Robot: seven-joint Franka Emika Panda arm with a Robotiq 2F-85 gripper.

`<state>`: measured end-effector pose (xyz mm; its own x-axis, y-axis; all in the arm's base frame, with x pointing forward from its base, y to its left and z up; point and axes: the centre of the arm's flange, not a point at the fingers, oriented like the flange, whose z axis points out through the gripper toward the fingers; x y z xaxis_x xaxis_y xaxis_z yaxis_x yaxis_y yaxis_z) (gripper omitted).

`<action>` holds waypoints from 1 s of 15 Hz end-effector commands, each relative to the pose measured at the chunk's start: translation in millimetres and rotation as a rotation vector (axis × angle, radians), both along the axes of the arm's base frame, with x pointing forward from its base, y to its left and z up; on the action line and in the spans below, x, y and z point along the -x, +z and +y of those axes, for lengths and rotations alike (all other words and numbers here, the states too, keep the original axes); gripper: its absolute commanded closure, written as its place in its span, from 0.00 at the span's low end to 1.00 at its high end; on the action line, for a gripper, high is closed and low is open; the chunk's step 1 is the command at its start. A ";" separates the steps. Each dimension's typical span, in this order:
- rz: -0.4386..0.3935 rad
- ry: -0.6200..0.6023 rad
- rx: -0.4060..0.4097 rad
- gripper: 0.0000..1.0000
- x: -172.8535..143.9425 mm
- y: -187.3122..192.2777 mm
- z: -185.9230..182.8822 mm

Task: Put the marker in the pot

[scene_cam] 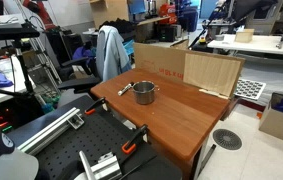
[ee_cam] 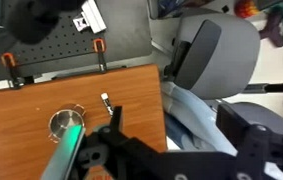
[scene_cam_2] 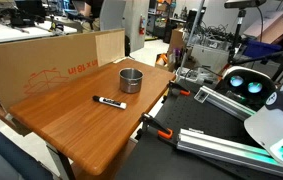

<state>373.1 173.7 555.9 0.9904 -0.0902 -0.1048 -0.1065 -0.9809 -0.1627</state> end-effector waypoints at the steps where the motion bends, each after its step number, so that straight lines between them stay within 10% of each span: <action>1: -0.001 0.000 0.000 0.00 -0.1 0.6 0.1; 15: 0.014 0.066 0.083 0.00 -20.6 -37.9 -19.7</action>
